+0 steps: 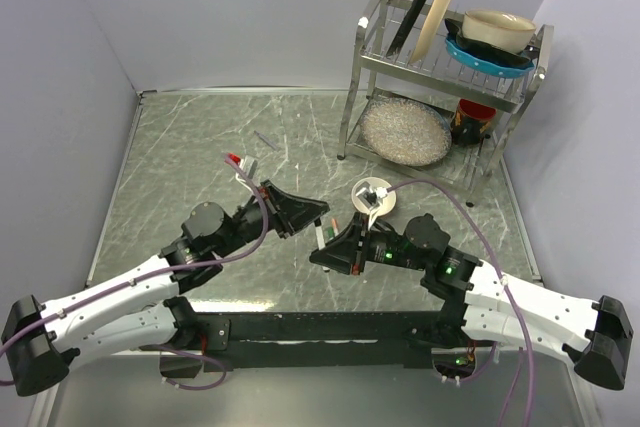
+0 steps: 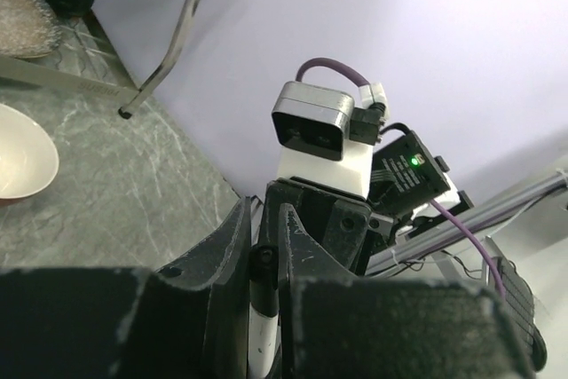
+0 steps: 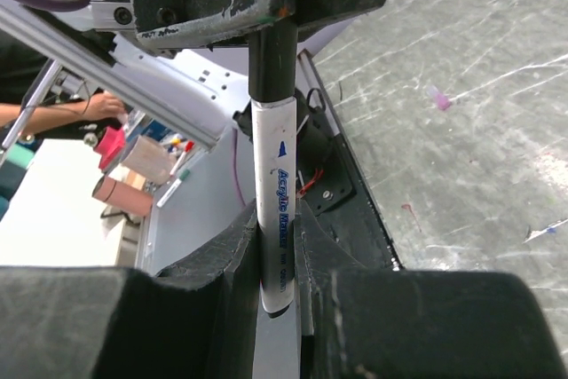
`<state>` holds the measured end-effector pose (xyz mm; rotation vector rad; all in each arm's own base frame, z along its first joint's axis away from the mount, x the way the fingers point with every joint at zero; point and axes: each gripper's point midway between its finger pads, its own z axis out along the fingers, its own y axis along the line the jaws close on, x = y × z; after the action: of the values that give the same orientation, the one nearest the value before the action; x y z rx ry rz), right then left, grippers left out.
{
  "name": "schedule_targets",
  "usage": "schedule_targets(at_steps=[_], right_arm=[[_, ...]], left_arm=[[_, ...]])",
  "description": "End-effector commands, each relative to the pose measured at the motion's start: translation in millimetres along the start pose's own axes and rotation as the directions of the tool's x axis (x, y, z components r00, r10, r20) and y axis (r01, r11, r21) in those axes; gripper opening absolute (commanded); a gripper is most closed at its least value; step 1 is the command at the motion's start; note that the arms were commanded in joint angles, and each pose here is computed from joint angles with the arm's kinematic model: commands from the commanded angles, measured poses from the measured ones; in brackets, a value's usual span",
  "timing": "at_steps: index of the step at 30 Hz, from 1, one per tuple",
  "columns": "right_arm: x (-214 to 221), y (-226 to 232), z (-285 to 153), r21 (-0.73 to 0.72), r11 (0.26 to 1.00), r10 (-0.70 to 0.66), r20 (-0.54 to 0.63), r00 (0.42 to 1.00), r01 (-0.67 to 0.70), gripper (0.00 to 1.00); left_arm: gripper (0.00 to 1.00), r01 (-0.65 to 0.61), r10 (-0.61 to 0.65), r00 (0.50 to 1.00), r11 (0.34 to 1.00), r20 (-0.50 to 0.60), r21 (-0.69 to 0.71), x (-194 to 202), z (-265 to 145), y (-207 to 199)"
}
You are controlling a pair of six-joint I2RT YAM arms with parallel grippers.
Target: Insert the pens into the pen caps
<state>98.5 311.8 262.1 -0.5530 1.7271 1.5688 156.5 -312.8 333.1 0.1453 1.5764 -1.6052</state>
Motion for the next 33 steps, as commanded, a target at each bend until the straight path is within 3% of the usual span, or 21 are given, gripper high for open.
schedule_targets(at_steps=[1, 6, 14, 23, 27, 33], right_arm=[[-81, 47, -5, -0.095, 0.991, -0.068, 0.253, 0.965, 0.095, 0.0], [-96, 61, -10, -0.165, 0.98, -0.06, 0.289, 0.955, 0.111, 0.0], [-119, 69, -19, -0.202, 0.971, -0.049, 0.343, 0.938, 0.125, 0.0], [-141, 56, -9, -0.103, 0.982, -0.108, 0.362, 0.926, 0.155, 0.0], [-150, 50, -5, -0.057, 0.984, -0.136, 0.376, 0.917, 0.17, 0.0], [-167, 45, -8, 0.004, 0.98, -0.187, 0.386, 0.903, 0.201, 0.0]], left_arm=[[0.01, 0.024, -0.003, 0.983, 0.993, -0.182, 0.114, 41, -17, -14], [0.01, 0.13, -0.085, 0.973, 0.97, -0.214, 0.205, 54, -27, -24], [0.01, 0.159, -0.111, 0.958, 0.973, -0.265, 0.167, 76, -33, -17], [0.01, 0.214, -0.176, 0.934, 0.972, -0.31, 0.092, 104, -29, -10], [0.01, 0.16, -0.141, 0.92, 0.987, -0.367, 0.021, 129, -21, -7], [0.01, 0.188, -0.16, 0.903, 0.982, -0.4, 0.032, 144, -35, -4]])
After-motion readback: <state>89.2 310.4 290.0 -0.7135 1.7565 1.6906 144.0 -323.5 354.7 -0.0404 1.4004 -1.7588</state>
